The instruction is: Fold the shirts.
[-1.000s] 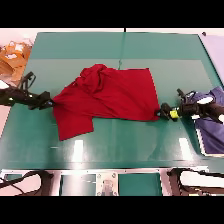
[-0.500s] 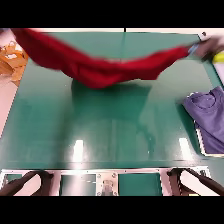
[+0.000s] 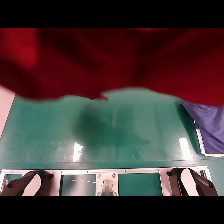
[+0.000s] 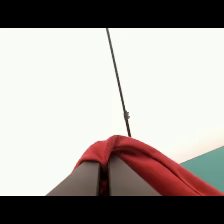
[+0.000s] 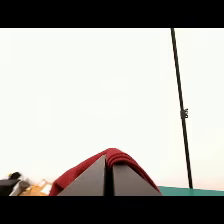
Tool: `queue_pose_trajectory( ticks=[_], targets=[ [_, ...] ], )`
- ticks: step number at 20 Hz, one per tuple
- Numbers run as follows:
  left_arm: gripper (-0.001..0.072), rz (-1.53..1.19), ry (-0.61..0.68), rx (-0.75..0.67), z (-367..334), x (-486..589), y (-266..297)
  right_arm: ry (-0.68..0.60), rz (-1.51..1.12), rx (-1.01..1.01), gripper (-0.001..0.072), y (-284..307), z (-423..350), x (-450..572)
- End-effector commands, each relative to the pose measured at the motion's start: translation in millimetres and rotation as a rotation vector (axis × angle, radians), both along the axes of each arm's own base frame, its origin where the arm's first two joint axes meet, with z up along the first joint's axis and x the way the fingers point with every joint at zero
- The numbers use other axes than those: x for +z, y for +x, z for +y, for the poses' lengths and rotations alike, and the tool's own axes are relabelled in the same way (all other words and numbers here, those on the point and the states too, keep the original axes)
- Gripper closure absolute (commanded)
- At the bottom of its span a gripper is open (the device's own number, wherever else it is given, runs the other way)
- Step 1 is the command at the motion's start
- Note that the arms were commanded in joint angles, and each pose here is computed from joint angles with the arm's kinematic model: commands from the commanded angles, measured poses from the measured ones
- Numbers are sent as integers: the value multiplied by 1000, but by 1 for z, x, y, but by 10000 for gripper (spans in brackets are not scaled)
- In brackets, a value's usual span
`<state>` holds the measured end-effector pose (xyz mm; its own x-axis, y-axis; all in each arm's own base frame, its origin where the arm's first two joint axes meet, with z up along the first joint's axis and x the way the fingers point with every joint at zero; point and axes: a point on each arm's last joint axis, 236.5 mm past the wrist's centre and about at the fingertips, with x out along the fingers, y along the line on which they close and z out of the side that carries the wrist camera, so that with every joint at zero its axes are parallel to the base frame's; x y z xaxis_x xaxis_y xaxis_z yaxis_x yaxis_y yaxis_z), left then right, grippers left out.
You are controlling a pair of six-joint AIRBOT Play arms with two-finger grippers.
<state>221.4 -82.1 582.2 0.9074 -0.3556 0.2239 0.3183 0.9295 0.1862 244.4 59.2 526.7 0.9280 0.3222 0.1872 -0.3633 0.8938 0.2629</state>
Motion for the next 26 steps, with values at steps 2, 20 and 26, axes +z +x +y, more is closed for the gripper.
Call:
queue_pose_trajectory(
  ticks=[2,20,26],
  targets=[
    [685,143,-48,24,24,-45,64,79,158,-22,696,28,-23,-56],
    [567,1115,-270,-297,-83,-539,372,426,1095,-54,514,238,-49,-584],
    [105,1270,-277,-406,-27,-501,331,416,1090,124,496,214,-83,-519]
  ],
)
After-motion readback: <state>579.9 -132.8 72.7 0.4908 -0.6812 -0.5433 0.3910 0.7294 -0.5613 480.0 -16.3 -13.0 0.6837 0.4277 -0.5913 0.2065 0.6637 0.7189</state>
